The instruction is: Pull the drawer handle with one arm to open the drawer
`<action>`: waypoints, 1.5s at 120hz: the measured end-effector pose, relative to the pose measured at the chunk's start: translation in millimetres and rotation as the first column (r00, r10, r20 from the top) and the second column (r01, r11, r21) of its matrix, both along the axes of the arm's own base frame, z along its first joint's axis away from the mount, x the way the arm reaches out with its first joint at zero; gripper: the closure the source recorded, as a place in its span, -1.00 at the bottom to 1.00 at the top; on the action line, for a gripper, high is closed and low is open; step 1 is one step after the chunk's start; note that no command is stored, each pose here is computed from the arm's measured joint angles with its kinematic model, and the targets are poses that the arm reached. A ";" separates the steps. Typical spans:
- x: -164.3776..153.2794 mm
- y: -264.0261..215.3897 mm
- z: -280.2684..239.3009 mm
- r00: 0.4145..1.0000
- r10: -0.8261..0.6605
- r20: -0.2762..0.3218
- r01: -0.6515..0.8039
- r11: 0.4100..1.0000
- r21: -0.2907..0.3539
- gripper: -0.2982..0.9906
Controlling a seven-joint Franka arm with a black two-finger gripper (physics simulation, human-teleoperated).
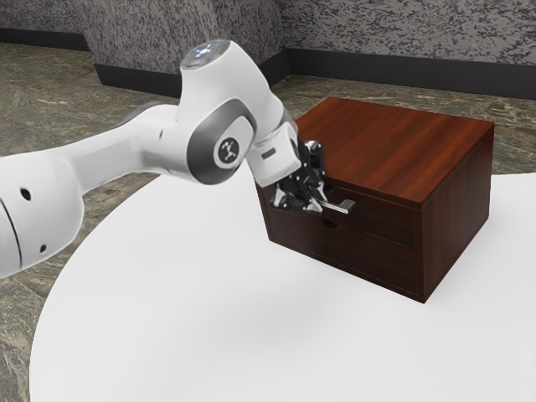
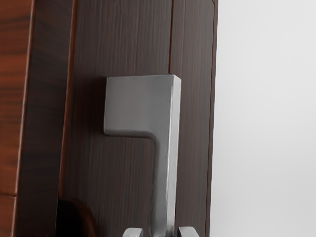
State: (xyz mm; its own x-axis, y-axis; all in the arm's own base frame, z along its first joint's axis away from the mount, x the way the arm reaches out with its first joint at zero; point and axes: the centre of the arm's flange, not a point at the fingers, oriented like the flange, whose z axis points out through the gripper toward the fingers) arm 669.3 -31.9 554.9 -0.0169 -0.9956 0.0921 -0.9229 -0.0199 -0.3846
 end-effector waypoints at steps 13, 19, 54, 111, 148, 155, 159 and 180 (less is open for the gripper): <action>-0.1 2.2 2.7 1.000 0.005 0.004 -0.005 1.000 0.000 0.51; -0.5 2.4 3.6 1.000 0.006 0.005 -0.006 1.000 0.000 0.50; -12.2 1.6 4.7 1.000 0.011 -0.004 -0.011 1.000 -0.001 0.42; -41.7 1.1 13.6 1.000 0.014 -0.009 -0.014 1.000 0.002 0.44; -54.4 1.5 9.0 1.000 0.016 -0.025 -0.016 1.000 0.004 0.46; -57.0 1.6 6.1 0.999 0.017 -0.032 -0.016 1.000 0.005 0.46; -58.6 1.6 5.4 0.999 0.017 -0.034 -0.016 1.000 0.005 0.46; -72.5 1.7 8.4 0.999 0.017 -0.036 -0.017 1.000 0.008 0.48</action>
State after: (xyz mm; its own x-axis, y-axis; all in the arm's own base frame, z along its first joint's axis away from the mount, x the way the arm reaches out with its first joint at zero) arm 596.8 -30.2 563.3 0.0031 -0.9964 0.0846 -0.9358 -0.0327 -0.3511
